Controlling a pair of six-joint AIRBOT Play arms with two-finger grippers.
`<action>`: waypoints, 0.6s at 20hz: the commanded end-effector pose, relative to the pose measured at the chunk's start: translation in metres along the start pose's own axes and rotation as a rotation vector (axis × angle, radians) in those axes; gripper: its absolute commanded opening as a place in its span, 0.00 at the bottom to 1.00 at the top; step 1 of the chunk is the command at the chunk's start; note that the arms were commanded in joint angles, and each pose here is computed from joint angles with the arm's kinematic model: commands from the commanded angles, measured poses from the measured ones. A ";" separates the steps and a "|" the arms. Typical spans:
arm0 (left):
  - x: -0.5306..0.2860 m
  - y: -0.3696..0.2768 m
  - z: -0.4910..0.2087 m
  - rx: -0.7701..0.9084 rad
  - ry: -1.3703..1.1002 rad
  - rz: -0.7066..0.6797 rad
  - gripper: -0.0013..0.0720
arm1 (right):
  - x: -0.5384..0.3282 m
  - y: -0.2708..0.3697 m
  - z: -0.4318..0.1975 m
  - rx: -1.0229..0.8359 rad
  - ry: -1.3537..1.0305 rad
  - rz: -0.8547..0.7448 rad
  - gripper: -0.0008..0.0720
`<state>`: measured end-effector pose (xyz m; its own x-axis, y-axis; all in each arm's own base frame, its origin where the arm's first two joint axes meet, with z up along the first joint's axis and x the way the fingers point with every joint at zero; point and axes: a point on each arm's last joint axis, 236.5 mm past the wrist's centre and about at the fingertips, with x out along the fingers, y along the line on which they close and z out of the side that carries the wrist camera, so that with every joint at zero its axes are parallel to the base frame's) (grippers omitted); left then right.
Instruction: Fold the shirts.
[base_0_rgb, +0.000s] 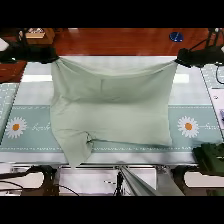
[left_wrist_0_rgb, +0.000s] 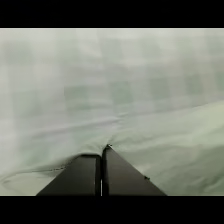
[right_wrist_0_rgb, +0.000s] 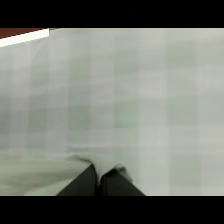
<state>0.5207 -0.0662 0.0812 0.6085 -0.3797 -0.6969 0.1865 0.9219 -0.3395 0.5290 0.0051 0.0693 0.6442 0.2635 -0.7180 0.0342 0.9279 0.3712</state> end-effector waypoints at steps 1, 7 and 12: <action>0.044 0.028 -0.012 -0.039 0.015 0.034 0.04 | 0.029 -0.016 0.013 0.074 -0.072 -0.023 0.05; 0.059 0.045 0.008 -0.072 -0.090 0.070 0.04 | 0.048 -0.032 0.017 0.118 -0.107 -0.049 0.05; 0.060 0.048 0.020 -0.068 -0.145 0.089 0.04 | 0.057 -0.027 0.010 0.120 -0.086 -0.039 0.05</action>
<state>0.5744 -0.0465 0.0338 0.6990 -0.2969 -0.6505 0.0879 0.9385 -0.3339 0.5700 -0.0114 0.0281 0.7033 0.1973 -0.6829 0.1473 0.8994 0.4116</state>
